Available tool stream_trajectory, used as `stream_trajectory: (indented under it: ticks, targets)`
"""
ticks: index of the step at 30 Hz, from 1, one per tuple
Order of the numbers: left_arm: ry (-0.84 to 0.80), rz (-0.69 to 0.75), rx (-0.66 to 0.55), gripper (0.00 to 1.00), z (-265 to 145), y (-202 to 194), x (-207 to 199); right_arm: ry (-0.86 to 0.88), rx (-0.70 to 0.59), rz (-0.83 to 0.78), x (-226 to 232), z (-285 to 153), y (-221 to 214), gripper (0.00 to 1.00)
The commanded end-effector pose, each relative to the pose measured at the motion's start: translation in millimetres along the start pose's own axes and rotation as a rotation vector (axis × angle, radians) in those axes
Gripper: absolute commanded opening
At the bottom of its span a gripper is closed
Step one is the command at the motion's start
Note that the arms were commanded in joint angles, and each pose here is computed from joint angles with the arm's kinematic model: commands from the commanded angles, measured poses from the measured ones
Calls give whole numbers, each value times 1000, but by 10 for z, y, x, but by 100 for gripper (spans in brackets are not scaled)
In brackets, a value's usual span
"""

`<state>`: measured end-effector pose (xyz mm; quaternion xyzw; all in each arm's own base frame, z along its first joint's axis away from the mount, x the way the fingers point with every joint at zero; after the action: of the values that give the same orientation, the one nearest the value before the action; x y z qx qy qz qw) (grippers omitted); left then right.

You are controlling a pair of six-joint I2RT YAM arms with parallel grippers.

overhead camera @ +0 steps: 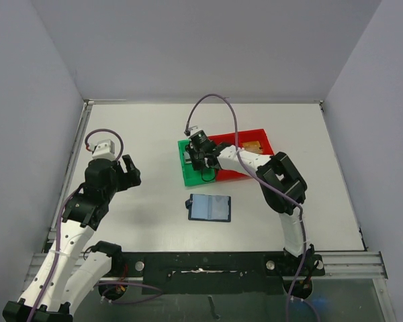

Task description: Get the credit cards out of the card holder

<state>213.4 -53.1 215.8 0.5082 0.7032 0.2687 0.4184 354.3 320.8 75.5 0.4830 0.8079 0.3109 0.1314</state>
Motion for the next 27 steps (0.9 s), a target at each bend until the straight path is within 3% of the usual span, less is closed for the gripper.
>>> stream_trajectory:
  ticks: [1, 27]
  targets:
    - [-30, -11, -49, 76, -12, 125, -56, -35, -73, 22, 44, -10, 269, 11]
    - [-30, -9, -47, 76, -6, 121, -54, -187, -85, -53, 81, 58, 351, 16]
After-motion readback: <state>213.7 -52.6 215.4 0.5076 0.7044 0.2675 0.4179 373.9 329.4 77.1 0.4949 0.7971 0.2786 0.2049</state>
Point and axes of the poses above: each gripper's point midway between its finger pads, its own z axis out along the fingers, its own x axis along the line the jaws close on, y = z × x, the point moved 5 cm from there along -z, back along the fingers, and after that the axes turned 3 degrees about -z, right-handed, at the moved point
